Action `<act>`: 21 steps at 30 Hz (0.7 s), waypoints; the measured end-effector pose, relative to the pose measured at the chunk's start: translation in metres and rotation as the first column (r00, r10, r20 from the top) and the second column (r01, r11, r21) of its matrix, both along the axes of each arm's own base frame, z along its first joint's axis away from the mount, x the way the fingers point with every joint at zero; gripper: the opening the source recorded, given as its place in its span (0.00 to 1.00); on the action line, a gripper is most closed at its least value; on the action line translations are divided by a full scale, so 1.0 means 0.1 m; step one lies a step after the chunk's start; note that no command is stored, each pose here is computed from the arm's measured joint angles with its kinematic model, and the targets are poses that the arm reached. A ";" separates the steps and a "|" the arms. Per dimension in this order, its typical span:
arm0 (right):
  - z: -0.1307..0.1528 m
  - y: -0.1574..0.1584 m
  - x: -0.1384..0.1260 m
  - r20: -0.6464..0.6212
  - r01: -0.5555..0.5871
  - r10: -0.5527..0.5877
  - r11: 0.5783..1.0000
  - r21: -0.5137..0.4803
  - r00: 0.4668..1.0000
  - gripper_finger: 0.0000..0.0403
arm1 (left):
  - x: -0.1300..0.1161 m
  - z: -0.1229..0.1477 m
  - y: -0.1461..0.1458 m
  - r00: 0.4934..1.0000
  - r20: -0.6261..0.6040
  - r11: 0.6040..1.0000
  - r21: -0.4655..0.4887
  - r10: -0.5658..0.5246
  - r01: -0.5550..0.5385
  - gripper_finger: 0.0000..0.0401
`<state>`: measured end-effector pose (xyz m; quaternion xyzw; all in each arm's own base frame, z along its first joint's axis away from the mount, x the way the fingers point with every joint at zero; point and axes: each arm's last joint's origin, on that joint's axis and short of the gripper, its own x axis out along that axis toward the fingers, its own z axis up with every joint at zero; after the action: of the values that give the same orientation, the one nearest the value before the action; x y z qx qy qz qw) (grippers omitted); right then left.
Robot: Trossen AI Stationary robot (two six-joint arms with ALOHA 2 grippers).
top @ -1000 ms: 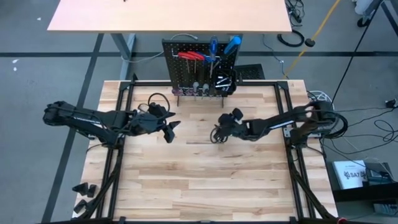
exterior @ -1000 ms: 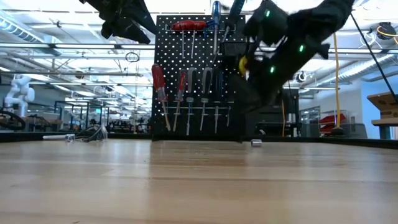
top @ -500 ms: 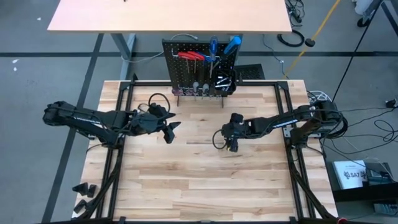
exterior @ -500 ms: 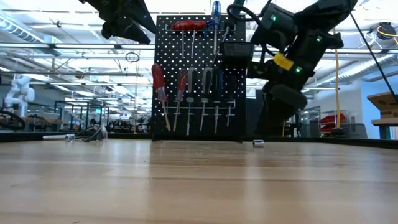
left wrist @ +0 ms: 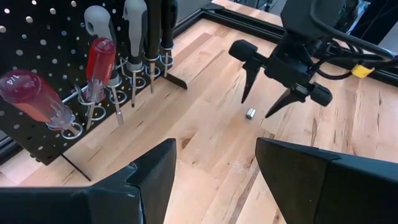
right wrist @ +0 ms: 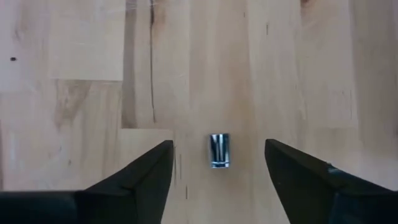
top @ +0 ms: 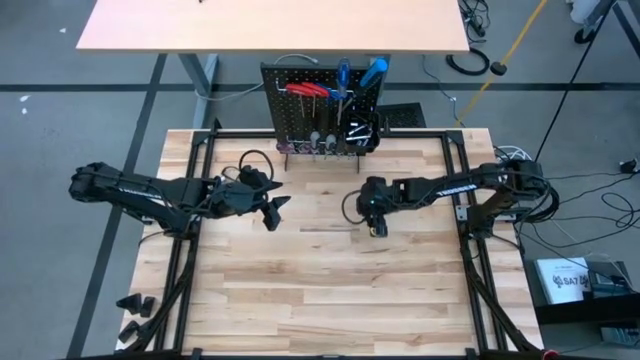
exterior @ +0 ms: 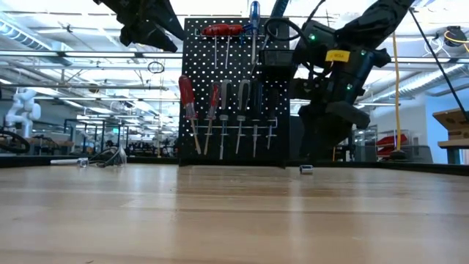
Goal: Hang tools onto peg board
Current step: Put the socket wrench into the black bin on the peg board
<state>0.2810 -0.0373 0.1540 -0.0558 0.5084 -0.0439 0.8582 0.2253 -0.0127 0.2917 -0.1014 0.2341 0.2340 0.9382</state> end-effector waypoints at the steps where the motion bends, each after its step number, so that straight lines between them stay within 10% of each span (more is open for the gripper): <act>1: 0.00 -0.02 0.00 0.000 0.006 -0.006 1.000 0.000 1.000 0.60 | 0.00 0.00 0.00 1.000 0.000 1.000 0.000 0.000 0.000 0.57; 13: -0.37 -0.05 0.08 -0.103 0.014 0.000 0.992 0.128 0.995 0.43 | -0.01 -0.02 0.00 1.000 -0.029 1.000 0.002 0.001 -0.001 0.57; 21: -0.37 -0.05 0.08 -0.095 0.035 -0.023 0.991 0.129 0.995 0.10 | -0.02 -0.02 0.00 1.000 -0.029 1.000 0.002 0.001 -0.001 0.57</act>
<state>0.2889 -0.0421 0.1174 0.0060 0.5505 -0.0202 0.8346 0.2238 -0.0125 0.2894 -0.0974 0.2475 0.2364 0.9346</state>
